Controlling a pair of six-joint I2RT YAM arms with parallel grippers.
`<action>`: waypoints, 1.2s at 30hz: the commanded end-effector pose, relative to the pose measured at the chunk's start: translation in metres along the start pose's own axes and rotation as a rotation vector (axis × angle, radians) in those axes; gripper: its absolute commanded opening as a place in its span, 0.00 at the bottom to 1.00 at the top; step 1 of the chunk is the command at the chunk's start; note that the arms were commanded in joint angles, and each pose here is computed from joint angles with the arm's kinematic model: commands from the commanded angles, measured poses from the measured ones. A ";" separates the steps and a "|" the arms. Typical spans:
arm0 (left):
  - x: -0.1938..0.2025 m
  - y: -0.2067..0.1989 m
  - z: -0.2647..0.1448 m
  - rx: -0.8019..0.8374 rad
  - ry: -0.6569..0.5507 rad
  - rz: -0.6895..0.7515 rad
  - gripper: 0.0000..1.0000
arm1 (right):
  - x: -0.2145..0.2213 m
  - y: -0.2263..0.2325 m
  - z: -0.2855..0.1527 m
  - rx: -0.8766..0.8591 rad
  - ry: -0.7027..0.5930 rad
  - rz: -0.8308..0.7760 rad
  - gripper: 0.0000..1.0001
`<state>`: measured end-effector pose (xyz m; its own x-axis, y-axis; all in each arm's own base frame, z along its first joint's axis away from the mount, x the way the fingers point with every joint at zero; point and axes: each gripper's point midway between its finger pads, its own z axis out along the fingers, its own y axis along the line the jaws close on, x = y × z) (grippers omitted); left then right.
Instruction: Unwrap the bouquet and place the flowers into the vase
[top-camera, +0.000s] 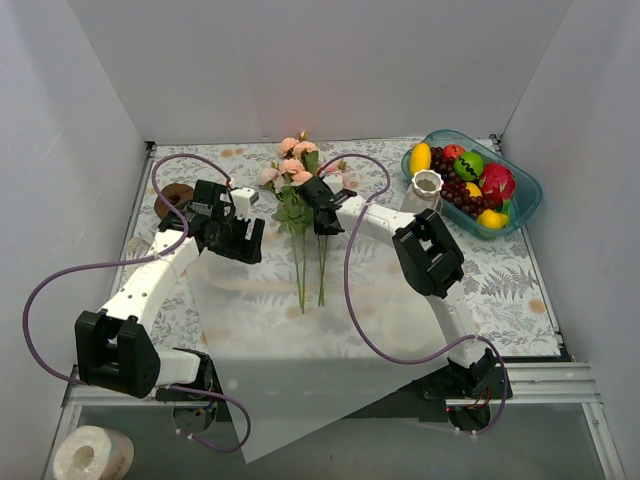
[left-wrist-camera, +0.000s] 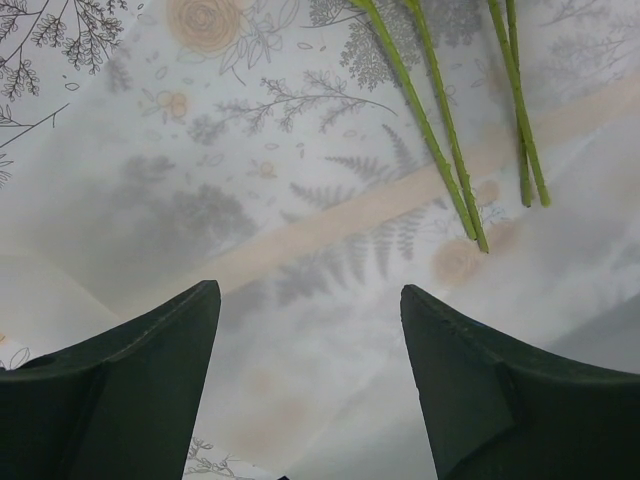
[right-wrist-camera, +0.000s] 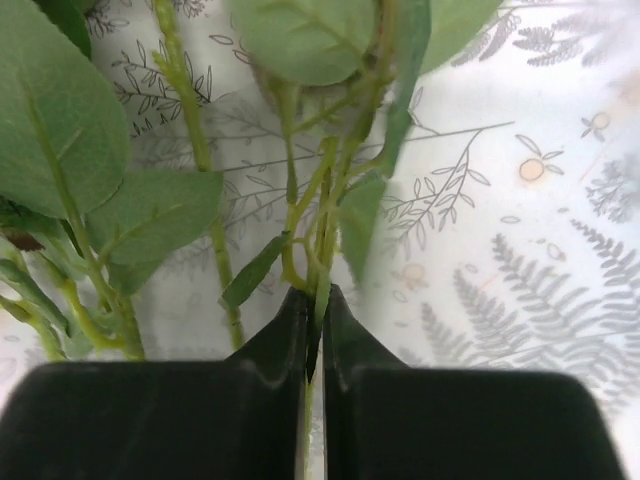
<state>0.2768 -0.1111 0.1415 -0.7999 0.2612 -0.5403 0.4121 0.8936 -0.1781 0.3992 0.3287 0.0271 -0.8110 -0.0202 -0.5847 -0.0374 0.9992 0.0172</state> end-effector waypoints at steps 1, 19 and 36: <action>-0.010 0.001 -0.017 -0.018 -0.059 0.032 0.72 | -0.007 -0.004 -0.008 -0.003 -0.018 0.017 0.01; 0.000 0.003 -0.020 -0.037 -0.055 0.034 0.71 | -0.127 -0.038 -0.193 -0.149 -0.464 0.089 0.01; -0.020 -0.003 -0.033 -0.023 -0.098 0.018 0.72 | -0.215 -0.191 -0.433 0.079 -1.341 -0.055 0.01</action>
<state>0.2709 -0.1058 0.1569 -0.7813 0.2634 -0.5659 0.4128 0.8980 -0.1520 0.3322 0.1661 0.4565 0.2298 0.0171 -0.9731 -0.1177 0.9930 -0.0103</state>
